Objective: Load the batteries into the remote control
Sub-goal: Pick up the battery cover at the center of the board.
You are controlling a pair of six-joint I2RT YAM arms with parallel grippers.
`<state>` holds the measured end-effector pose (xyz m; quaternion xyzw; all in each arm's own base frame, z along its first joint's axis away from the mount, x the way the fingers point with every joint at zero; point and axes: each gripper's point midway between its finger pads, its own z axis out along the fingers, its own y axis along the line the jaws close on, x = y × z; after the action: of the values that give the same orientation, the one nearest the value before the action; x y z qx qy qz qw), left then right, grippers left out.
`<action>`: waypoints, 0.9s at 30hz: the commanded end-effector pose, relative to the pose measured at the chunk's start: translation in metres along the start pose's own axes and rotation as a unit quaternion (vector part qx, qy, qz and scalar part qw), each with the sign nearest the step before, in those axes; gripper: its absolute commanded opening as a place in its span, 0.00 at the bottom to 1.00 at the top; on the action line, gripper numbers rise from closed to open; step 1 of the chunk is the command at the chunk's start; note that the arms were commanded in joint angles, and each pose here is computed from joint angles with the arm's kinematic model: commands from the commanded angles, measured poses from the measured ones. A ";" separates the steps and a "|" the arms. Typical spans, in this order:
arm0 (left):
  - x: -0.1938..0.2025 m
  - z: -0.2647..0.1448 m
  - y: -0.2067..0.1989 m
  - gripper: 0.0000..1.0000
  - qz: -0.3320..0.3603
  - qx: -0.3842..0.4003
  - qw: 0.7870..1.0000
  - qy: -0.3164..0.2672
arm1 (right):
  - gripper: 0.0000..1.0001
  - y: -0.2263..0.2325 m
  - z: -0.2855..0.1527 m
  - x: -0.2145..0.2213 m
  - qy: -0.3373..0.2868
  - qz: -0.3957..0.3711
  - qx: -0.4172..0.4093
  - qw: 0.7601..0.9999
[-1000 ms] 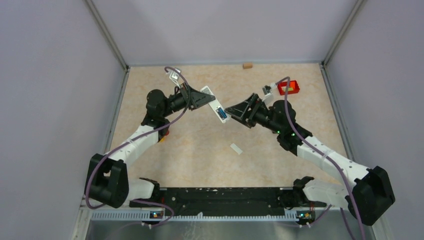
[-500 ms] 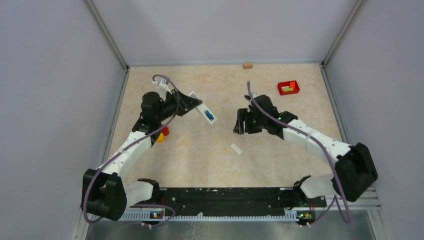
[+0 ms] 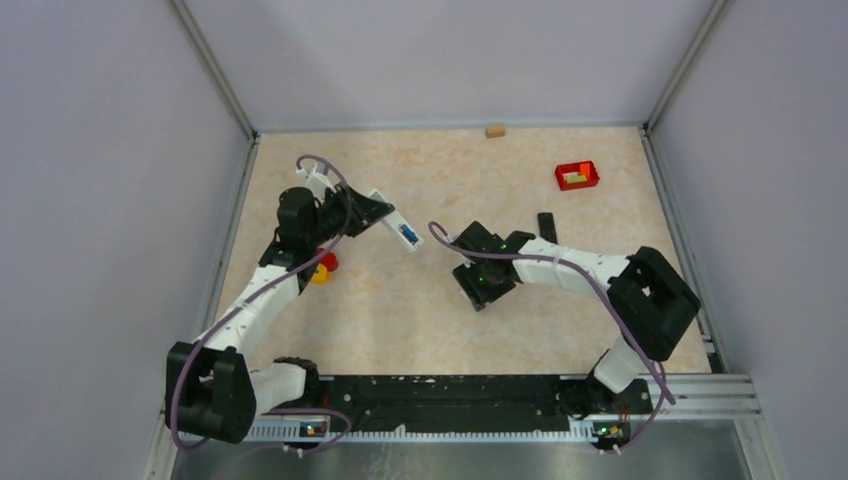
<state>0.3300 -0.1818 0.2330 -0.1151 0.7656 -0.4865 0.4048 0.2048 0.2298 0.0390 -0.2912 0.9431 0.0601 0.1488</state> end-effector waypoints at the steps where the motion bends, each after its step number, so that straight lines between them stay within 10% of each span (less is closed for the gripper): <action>1: -0.010 -0.005 -0.012 0.00 0.021 0.024 0.999 -0.015 | 0.53 0.002 0.002 -0.021 -0.020 -0.037 0.007 0.999; 27: -0.019 -0.012 0.002 0.00 0.017 -0.001 0.999 -0.036 | 0.33 0.010 0.026 -0.002 0.050 -0.064 -0.017 0.997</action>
<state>0.3317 -0.1649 0.2277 -0.1318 0.7691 -0.4698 0.4128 0.2103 0.2367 0.0173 -0.3433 0.9311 0.0449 0.1145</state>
